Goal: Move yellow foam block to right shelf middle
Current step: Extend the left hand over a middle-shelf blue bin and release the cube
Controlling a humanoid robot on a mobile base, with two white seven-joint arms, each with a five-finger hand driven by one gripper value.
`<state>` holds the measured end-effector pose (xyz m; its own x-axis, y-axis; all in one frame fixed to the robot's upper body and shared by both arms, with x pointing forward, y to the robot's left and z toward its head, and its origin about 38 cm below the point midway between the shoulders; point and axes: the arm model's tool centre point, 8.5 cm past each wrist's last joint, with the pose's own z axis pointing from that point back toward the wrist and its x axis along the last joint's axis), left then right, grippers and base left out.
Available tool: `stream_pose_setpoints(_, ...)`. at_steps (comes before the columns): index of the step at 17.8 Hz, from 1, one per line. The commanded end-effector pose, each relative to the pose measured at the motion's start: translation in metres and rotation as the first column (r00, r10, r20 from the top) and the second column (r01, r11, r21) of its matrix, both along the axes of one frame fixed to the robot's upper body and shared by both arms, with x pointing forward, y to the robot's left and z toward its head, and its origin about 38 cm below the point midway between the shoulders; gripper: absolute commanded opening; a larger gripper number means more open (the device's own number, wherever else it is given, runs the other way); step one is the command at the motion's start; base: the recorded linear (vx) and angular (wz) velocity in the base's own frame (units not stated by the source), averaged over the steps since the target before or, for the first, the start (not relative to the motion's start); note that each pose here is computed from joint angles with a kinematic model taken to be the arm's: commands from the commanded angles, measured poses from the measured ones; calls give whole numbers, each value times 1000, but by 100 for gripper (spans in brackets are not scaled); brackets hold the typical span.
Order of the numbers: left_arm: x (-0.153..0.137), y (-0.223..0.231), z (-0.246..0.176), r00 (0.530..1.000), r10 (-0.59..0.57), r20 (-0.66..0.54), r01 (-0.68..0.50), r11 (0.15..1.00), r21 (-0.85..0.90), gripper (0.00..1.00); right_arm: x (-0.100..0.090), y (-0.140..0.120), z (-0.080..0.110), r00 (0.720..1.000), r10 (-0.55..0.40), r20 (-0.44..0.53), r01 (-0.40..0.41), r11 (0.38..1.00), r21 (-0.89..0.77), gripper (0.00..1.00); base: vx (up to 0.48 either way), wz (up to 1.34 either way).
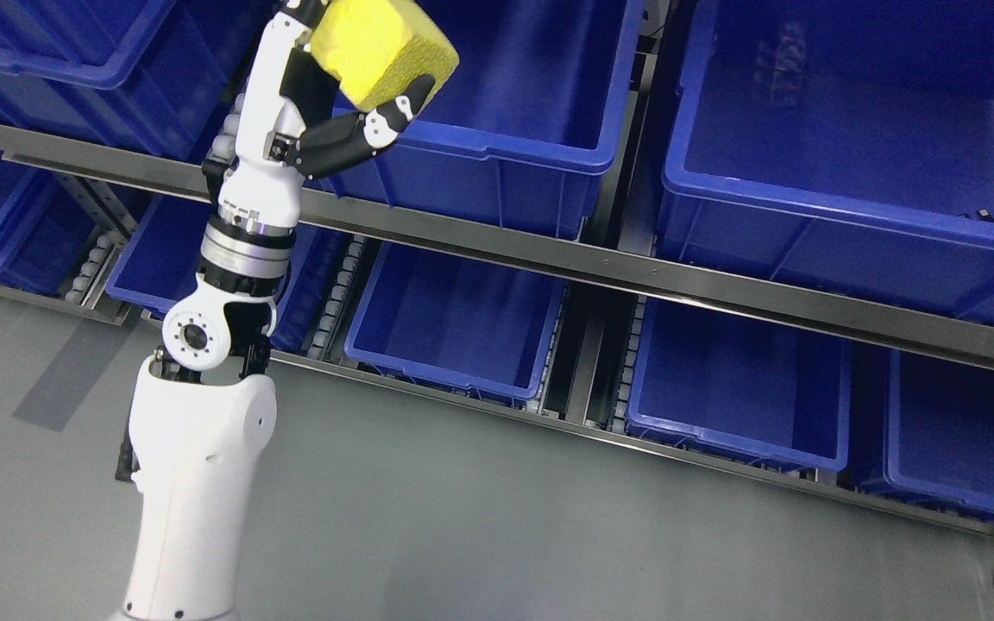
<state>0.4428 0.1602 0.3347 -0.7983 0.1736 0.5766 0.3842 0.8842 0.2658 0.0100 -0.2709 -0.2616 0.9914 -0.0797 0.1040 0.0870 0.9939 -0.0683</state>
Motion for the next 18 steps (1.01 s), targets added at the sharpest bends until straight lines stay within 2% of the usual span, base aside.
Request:
stream_pose_setpoints(1, -10, -34, 104, 988, -77, 130, 66, 994, 89, 21, 8, -12, 1, 1000, 2, 20, -2, 1000, -19, 100, 110, -298)
stream_pose_setpoints(4, 26, -42, 95, 989, -37, -144, 58, 988, 146, 21, 8, -12, 1, 1000, 2, 20, -2, 1000, -19, 100, 85, -172)
stream_pose_setpoints(6, 56, -41, 81, 960, 36, -276, 3, 990, 140, 22, 7, -12, 1, 1000, 2, 19, -2, 1000, -19, 100, 74, -112)
stream_pose_setpoints(8, 84, -31, 77, 918, 140, -372, -95, 986, 136, 28, 7, -12, 1, 1000, 2, 19, -2, 1000, -19, 100, 66, -79)
stream_pose_setpoints(9, 96, -28, 72, 891, 171, -421, -116, 981, 153, 35, 8, -12, 1, 1000, 2, 20, -2, 1000, -19, 100, 63, -63)
stream_pose_setpoints(10, 106, -29, 63, 865, 193, -464, -121, 976, 181, 48, 7, -12, 1, 1000, 2, 19, -2, 1000, -19, 100, 41, -29)
stream_pose_setpoints(11, 115, -29, 54, 839, 219, -497, -127, 969, 213, 63, 8, -12, 1, 1000, 2, 20, -2, 1000, -19, 100, 41, -29)
stream_pose_setpoints(12, 124, -34, 40, 809, 257, -529, -127, 955, 269, 84, 7, -12, 1, 1000, 2, 19, -2, 1000, -19, 100, 30, -11)
stream_pose_setpoints(13, 129, -40, 28, 792, 286, -539, -121, 940, 319, 100, 7, -12, 1, 1000, 2, 19, -2, 1000, -19, 100, 30, -11)
stream_pose_setpoints(15, 127, -46, 29, 805, 279, -523, -114, 939, 326, 100, 7, -12, 1, 1000, 2, 19, -2, 1000, -19, 100, 13, -6)
stream_pose_setpoints(18, 115, -53, 45, 894, 210, -396, -100, 954, 281, 100, 8, -12, 1, 1000, 2, 20, -2, 1000, -19, 100, -3, -9)
